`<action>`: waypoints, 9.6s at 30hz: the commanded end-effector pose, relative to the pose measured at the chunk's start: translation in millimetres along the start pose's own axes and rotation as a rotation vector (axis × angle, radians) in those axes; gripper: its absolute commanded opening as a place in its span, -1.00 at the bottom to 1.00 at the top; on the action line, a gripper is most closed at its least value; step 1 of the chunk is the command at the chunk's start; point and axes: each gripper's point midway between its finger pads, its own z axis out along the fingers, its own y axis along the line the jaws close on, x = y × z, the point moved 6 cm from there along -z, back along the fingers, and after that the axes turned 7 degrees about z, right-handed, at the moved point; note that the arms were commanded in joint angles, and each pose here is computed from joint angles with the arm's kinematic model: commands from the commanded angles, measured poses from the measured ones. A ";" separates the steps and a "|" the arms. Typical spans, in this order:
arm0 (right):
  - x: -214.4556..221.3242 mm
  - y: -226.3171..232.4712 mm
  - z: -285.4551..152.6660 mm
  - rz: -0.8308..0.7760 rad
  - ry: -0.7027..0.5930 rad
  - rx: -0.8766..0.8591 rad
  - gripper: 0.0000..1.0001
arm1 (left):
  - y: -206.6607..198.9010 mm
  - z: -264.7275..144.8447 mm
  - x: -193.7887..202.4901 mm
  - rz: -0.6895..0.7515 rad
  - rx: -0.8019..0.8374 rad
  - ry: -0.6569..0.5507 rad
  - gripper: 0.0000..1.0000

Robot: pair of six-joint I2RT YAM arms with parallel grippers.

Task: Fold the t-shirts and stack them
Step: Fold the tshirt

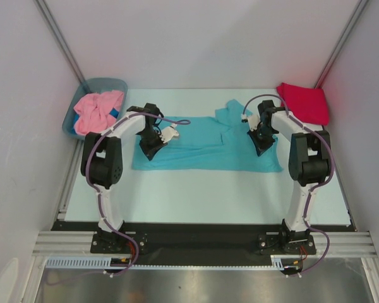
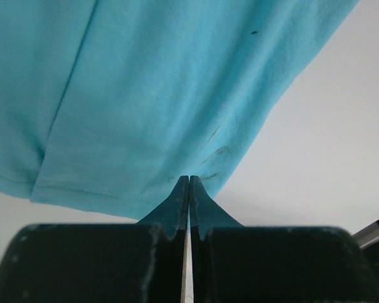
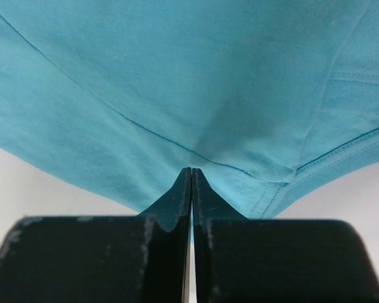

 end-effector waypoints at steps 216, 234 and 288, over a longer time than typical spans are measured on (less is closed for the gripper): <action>-112.6 -16.0 -77.2 0.023 -0.435 0.275 0.76 | 145.5 -82.5 -36.3 -0.090 -0.720 -0.209 0.29; -203.7 -66.3 9.1 0.100 -0.553 0.166 0.46 | 180.2 -68.8 -65.2 -0.082 -0.786 -0.234 0.19; -247.5 -42.6 53.1 0.208 -0.707 0.135 -0.07 | 165.8 -84.8 -93.7 -0.063 -0.857 -0.313 0.03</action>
